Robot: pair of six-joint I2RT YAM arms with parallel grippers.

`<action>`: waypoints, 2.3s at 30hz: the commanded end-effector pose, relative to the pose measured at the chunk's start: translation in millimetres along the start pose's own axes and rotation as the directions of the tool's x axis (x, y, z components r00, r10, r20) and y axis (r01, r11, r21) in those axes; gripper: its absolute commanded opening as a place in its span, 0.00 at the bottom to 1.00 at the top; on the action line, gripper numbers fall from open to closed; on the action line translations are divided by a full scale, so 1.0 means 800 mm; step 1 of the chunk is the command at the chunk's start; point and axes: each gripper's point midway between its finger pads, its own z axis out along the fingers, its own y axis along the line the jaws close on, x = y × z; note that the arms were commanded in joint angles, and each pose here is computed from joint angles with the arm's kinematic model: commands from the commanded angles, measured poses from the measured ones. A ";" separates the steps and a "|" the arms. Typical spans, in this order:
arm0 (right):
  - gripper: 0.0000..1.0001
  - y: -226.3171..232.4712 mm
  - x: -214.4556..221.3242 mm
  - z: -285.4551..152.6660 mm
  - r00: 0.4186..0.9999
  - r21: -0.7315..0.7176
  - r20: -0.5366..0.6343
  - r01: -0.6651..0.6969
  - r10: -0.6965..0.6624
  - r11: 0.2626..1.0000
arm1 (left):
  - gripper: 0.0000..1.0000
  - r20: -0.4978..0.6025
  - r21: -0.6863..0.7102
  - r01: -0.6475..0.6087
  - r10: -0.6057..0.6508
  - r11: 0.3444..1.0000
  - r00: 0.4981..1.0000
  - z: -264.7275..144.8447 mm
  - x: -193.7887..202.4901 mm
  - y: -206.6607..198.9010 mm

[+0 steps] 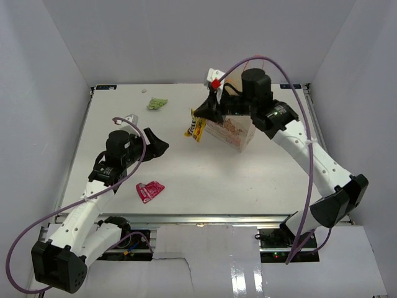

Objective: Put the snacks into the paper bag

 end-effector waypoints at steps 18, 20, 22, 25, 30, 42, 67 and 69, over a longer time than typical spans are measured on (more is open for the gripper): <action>0.08 -0.259 -0.014 -0.214 0.961 0.656 -0.169 0.274 -0.218 0.703 | 0.76 0.148 -0.621 0.211 -0.152 0.755 0.977 -0.048 0.004 0.143; 0.09 -0.273 0.013 -0.207 0.956 0.654 -0.213 0.292 -0.200 0.698 | 0.76 0.157 -0.660 0.240 -0.181 0.712 0.971 -0.053 0.007 0.150; 0.16 -0.283 0.043 -0.198 0.950 0.640 -0.260 0.303 -0.172 0.706 | 0.79 0.160 -0.704 0.250 -0.195 0.665 0.968 -0.058 0.009 0.160; 0.46 -0.282 0.058 -0.190 0.949 0.619 -0.272 0.299 -0.159 0.726 | 0.83 0.165 -0.747 0.261 -0.210 0.611 0.964 -0.059 0.010 0.172; 0.69 -0.251 0.022 -0.197 0.971 0.610 -0.175 0.235 -0.161 0.756 | 0.90 0.138 -0.827 0.216 -0.186 0.518 0.973 -0.062 -0.001 0.192; 0.73 -0.104 0.094 -0.196 0.996 0.365 -0.082 0.047 -0.018 0.930 | 0.84 0.035 -0.937 0.097 -0.189 0.334 0.981 -0.035 -0.024 0.311; 0.73 0.009 0.190 -0.184 0.987 0.152 -0.112 -0.101 0.119 0.983 | 0.80 -0.074 -0.446 0.070 -0.114 0.892 0.991 0.136 -0.101 0.241; 0.73 0.009 0.192 -0.184 0.986 0.156 -0.114 -0.100 0.118 0.983 | 0.80 -0.100 -0.461 0.073 -0.133 0.884 0.986 0.153 -0.094 0.256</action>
